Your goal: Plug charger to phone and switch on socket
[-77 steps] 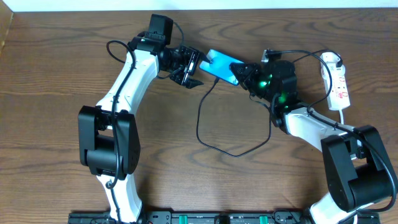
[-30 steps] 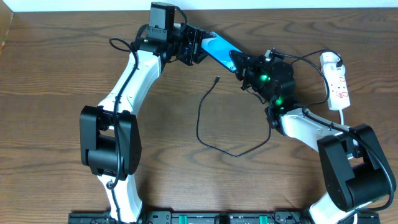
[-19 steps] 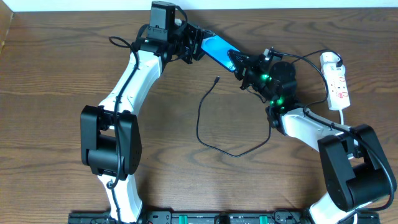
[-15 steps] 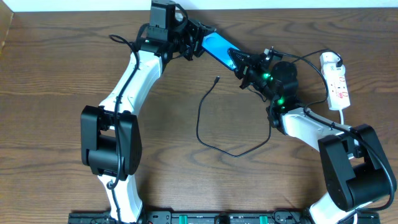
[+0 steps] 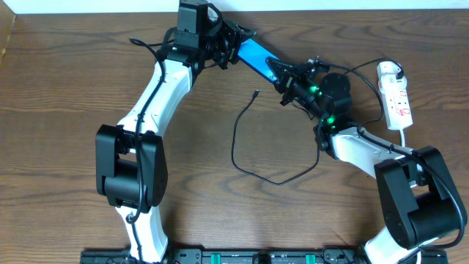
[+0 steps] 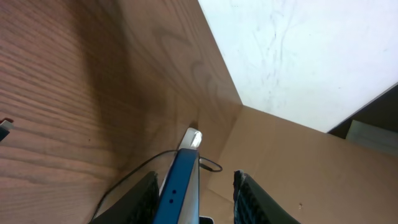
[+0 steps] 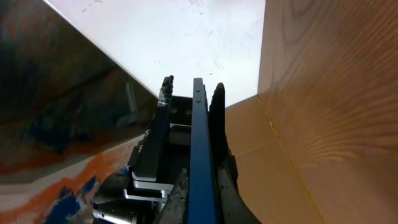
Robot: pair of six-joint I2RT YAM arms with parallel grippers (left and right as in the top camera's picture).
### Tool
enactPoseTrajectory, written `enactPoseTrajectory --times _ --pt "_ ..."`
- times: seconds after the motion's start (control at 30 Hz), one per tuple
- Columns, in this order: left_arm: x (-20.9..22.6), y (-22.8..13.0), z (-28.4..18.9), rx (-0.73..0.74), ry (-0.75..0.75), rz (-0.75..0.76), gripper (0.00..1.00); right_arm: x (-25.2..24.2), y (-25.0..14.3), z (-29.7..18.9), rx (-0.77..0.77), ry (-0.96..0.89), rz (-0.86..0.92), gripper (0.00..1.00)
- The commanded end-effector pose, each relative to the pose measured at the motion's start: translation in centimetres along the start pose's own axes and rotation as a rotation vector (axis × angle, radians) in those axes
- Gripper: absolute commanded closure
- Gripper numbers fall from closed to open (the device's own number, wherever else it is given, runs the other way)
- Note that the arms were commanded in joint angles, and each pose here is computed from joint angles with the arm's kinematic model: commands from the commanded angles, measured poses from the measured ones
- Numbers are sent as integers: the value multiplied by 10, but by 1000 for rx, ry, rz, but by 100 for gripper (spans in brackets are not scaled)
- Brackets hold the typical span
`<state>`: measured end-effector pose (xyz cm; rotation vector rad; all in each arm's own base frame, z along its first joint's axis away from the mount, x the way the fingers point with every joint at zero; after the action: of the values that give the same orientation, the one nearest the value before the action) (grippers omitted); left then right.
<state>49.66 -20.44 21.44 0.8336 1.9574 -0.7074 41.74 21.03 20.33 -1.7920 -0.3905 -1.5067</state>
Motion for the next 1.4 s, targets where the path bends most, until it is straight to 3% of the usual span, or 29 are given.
enactPoseTrajectory --times 0.0,0.13,0.27,0.4,0.57,0.67,1.07,1.23,1.37 --pt "-13 -17 0 44 -27 54 71 2 -33 5 149 -14 -7 99" --pt "-13 -16 0 44 -27 54 93 2 -32 5 138 -10 -7 99" --pt "-13 -16 0 44 -27 54 93 2 -31 5 135 -9 -7 96" --pt "-13 -16 0 42 -27 54 93 3 -31 5 131 -7 -7 84" --pt "-12 -15 0 39 -27 54 93 3 -31 5 131 -7 -7 66" --pt "-12 -15 0 38 -27 64 93 3 -31 5 131 -6 -24 50" --pt "-3 22 -33 50 -54 182 93 11 -3 -6 93 16 -365 3" --pt "-1 40 -61 114 -121 206 93 -1 2 -11 152 -38 -556 1" --pt "0 49 -87 191 -194 204 93 -38 9 -17 196 -201 -609 1"
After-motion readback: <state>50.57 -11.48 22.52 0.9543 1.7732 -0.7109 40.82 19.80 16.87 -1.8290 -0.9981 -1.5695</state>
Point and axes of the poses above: each gripper's point midway between its finger pads, its own z axis out along the fingers, its own x axis along the line the jaws close on, y = z × x, the point moved 4 cm from there along -z, back along the fingers, and after that the axes turned 2 degrees about -z, right-handed, at the moved point
